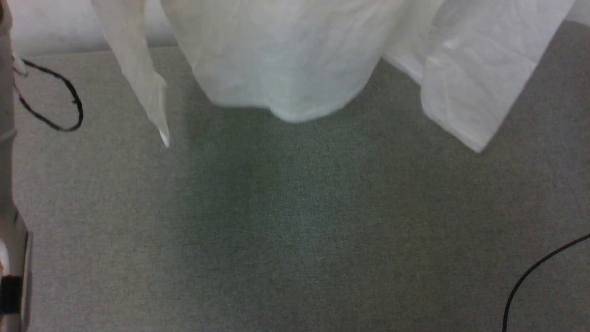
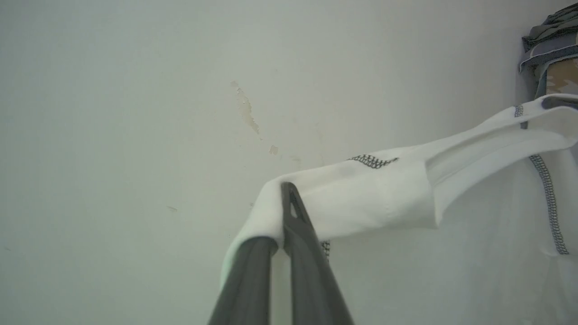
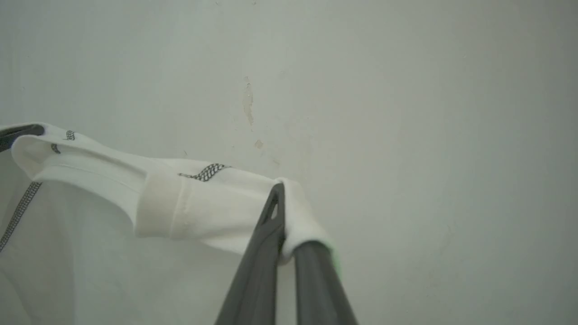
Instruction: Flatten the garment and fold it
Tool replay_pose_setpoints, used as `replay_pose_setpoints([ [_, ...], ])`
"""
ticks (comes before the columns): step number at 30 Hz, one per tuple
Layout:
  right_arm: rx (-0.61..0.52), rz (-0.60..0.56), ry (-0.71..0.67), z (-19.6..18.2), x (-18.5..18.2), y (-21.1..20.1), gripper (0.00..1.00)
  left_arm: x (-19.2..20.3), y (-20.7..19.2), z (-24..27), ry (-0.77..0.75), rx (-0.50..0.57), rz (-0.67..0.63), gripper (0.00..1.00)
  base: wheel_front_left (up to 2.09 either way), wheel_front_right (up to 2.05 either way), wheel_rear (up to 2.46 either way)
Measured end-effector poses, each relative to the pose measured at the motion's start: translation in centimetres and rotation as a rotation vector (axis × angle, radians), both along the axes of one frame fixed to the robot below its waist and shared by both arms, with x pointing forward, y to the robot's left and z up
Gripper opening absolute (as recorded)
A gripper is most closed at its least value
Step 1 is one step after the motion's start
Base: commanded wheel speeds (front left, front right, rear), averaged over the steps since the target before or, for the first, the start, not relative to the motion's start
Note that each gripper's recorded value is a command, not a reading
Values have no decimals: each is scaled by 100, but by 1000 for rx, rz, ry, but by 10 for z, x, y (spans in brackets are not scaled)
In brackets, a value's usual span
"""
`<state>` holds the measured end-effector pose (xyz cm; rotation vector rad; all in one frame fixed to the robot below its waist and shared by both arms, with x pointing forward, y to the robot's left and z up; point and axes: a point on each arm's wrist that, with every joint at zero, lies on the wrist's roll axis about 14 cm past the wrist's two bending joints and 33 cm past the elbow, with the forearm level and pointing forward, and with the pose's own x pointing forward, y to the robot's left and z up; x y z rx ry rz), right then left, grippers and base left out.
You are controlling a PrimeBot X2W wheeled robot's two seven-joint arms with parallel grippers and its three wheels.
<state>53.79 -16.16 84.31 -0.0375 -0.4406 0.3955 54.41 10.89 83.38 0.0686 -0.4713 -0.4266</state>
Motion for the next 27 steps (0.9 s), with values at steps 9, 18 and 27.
replay_pose_setpoints([
  [9,-30,-66,9,-45,93,-4,0,105,-3,-46,62,-4,44,0,0,0,0],
  [18,-39,-57,150,-141,147,6,0,165,-8,-133,172,-44,47,0,0,0,0],
  [27,-32,41,374,-257,122,36,0,141,-9,-251,366,-25,43,0,0,0,0],
])
